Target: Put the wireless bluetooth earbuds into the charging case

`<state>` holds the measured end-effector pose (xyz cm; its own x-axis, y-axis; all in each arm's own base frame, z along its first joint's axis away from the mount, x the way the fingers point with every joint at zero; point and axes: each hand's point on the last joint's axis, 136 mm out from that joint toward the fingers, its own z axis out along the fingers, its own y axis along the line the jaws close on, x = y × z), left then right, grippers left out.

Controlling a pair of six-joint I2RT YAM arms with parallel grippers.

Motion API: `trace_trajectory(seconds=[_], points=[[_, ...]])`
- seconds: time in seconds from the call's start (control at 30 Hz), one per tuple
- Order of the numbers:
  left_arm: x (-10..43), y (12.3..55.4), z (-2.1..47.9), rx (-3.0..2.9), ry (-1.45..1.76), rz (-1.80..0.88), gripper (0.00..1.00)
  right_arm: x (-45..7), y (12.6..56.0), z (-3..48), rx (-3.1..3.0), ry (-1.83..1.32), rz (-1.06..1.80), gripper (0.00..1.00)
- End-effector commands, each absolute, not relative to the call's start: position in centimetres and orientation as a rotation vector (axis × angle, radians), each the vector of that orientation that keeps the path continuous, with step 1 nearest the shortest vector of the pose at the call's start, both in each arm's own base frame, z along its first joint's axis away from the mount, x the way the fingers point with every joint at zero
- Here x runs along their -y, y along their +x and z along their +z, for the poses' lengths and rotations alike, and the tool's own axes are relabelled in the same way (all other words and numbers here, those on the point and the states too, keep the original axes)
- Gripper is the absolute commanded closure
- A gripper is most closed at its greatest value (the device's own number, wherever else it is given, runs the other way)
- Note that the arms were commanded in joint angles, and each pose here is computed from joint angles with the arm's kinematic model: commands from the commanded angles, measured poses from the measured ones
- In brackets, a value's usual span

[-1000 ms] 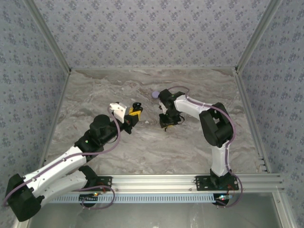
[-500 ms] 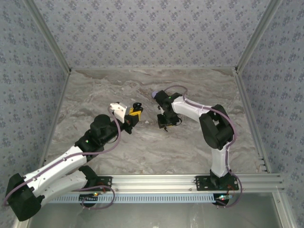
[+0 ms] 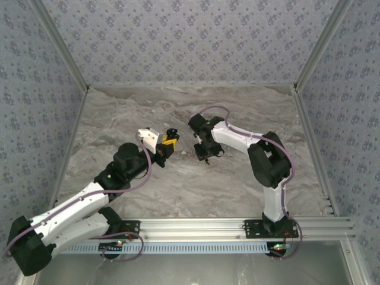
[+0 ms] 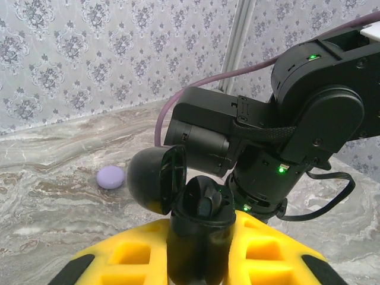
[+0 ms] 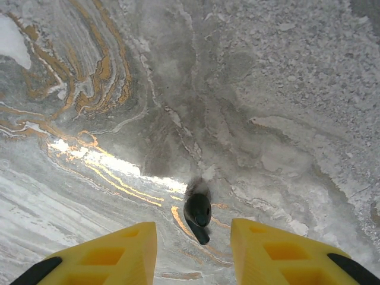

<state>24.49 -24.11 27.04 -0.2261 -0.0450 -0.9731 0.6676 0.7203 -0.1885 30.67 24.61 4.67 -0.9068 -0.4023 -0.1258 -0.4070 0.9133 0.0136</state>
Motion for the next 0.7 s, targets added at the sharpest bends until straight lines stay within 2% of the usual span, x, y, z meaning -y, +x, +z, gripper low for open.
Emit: trace_trajectory(seconds=[0.0, 0.67], points=[[24.7, 24.3, 28.9, -1.639, 0.503, -0.753, 0.81, -24.8, 30.4, 4.3, -2.967, -0.727, 0.073, 0.61], [24.9, 24.4, 29.2, -1.637, 0.511, -0.754, 0.81, -24.5, 30.6, 2.6, -3.005, -0.81, 0.037, 0.64]])
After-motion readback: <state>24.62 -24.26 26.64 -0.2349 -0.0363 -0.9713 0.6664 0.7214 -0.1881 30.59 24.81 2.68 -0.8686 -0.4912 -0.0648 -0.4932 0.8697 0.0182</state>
